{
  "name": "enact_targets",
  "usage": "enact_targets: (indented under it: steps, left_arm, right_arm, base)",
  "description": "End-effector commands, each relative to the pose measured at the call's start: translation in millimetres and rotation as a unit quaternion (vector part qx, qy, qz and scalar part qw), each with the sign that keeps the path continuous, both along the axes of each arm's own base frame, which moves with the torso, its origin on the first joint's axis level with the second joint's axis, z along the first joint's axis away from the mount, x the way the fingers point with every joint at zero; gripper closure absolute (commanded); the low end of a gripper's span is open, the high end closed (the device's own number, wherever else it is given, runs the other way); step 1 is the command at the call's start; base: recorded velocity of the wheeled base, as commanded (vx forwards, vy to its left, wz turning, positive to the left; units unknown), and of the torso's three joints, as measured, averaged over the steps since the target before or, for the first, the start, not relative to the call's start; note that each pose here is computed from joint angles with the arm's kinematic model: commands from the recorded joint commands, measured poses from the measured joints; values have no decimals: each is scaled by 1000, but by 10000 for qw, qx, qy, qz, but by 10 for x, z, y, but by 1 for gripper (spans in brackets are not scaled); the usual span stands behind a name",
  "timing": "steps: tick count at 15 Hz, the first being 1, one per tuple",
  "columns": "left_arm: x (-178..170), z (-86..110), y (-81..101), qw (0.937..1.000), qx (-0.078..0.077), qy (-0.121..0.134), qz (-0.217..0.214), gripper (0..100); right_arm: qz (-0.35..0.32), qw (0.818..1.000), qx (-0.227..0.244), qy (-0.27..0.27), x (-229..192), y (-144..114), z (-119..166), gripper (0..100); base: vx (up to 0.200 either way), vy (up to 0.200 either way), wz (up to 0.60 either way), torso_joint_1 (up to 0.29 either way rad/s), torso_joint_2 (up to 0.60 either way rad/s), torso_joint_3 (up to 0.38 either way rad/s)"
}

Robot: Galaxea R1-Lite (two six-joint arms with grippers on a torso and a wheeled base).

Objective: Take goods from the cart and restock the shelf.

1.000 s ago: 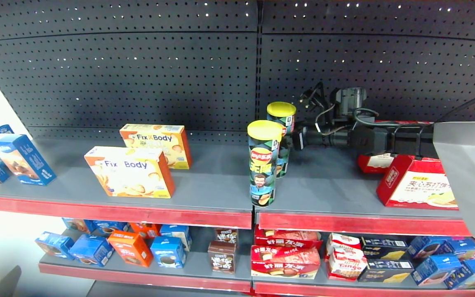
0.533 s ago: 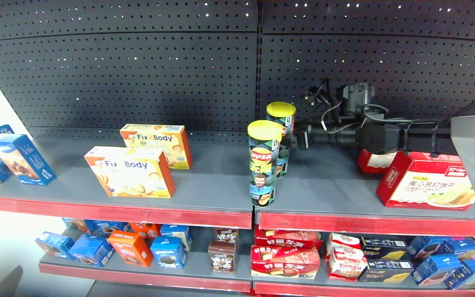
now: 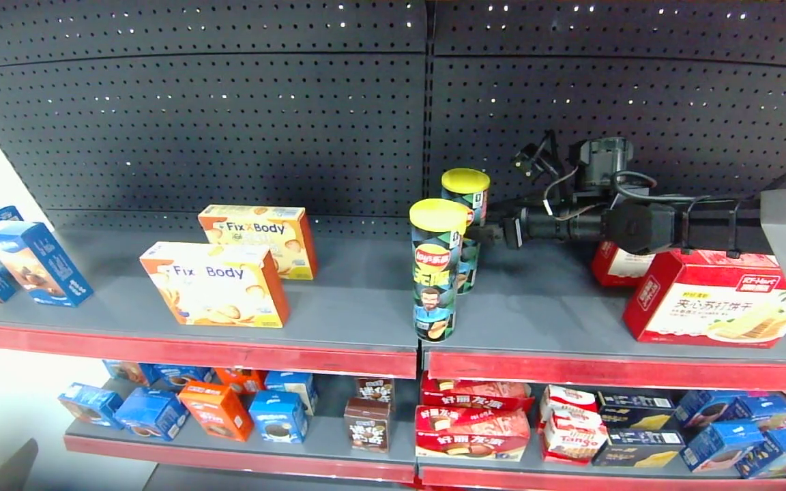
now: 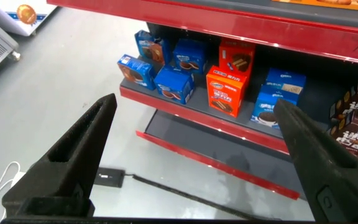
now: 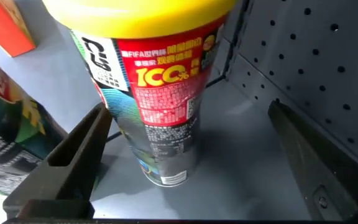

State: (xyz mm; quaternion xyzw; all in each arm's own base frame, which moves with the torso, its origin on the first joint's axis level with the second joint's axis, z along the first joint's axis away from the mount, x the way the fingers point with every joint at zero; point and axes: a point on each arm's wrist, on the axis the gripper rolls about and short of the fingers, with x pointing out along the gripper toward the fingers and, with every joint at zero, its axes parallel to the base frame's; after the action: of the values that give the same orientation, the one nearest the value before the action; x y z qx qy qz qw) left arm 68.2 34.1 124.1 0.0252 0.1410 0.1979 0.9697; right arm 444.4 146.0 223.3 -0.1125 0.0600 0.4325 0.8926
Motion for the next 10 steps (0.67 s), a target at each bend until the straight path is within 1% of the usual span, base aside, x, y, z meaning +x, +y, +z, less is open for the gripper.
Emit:
enact_targets:
  steps: [1, 4, 6, 7, 8, 10]
  left_arm:
    - [2, -1, 2, 10000, -3, 5, 4, 0]
    - [0, -1, 6, 10000, 3, 8, 33, 0]
    - [-3, -2, 10, 9998, 175, 94, 10, 0]
    - [-4, -2, 12, 9997, 210, 108, -25, 0]
    - [-5, -5, 10, 9997, 194, 96, -100, 0]
    - [-7, -6, 14, 9997, 185, 100, -84, 0]
  right_arm:
    - [-33, 10000, -1, -32, 3, -34, 19, 0]
    - [-109, 9999, -38, -24, 42, -98, -17, 0]
    - [-176, 9998, -53, -9, 66, -145, -39, 0]
    - [-192, 9998, -55, -1, 74, -158, -46, 0]
    - [-211, 9998, -65, -13, 83, -178, -49, 0]
    - [-234, 9997, -65, -12, 89, -198, -49, 0]
  base:
    - [0, 0, 0, 0, 0, 0]
    - [0, 0, 0, 0, 0, 0]
    - [0, 0, 0, 0, 0, 0]
    - [0, 0, 0, 0, 0, 0]
    - [0, 0, 0, 0, 0, 0]
    - [0, 0, 0, 0, 0, 0]
